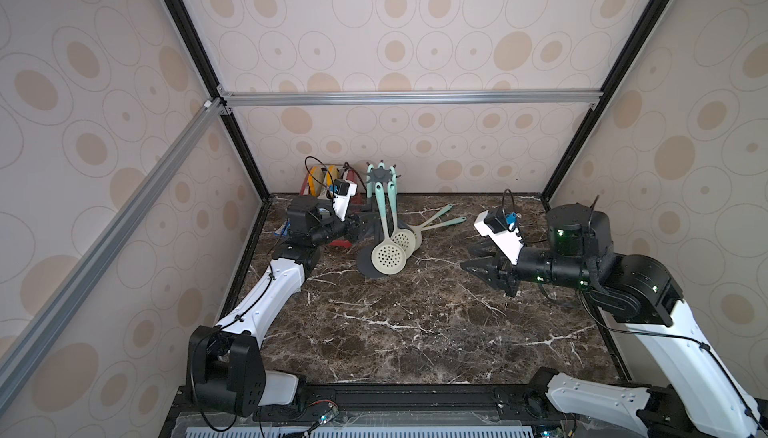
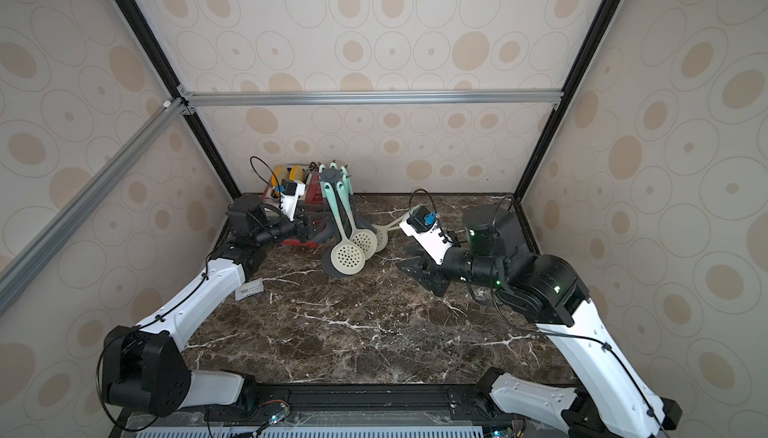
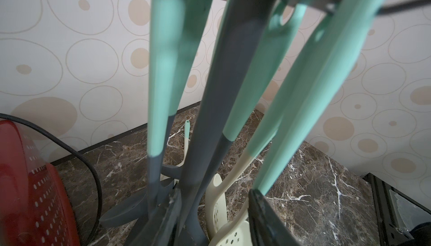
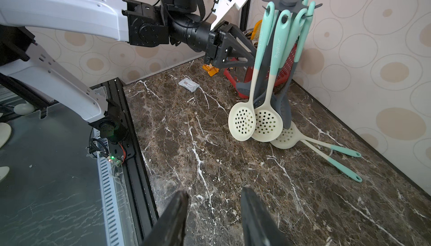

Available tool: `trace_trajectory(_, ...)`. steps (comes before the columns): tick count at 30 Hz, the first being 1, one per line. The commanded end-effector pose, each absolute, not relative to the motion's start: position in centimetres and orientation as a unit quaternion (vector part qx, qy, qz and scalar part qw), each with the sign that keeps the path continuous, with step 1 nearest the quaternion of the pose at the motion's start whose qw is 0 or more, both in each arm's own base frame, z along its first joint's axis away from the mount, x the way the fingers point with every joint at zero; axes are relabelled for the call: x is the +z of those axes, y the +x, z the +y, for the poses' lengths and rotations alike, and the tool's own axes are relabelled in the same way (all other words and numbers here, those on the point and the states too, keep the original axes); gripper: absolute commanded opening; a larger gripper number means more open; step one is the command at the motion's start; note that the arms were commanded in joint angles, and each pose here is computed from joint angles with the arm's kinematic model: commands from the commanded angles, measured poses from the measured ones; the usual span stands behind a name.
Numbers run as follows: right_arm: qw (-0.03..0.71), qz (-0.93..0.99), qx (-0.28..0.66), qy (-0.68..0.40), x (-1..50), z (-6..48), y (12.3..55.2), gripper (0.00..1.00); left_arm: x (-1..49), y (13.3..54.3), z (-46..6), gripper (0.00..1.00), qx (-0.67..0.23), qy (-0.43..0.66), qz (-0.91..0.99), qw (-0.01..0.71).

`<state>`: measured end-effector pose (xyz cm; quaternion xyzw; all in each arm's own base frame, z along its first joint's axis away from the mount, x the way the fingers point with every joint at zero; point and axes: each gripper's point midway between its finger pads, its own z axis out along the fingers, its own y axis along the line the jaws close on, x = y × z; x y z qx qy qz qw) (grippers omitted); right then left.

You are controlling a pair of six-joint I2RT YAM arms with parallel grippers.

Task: Hang the skimmer on the kitchen utensil rack
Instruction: Adjust the rack at the center of the board.

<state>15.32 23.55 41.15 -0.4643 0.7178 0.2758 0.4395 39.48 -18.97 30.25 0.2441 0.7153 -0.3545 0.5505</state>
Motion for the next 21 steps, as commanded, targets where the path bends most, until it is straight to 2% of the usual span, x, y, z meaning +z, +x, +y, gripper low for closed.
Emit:
trace_trajectory(1,0.432,0.724,0.271,-0.464,41.0,23.1,15.1,0.42,30.8,40.3,-19.1,0.49,-0.37,0.235,0.697,0.568)
trace_trajectory(21,0.409,0.737,0.269,-0.466,39.5,23.2,15.0,0.41,26.3,44.1,-21.0,0.5,-0.421,0.229,0.705,0.523)
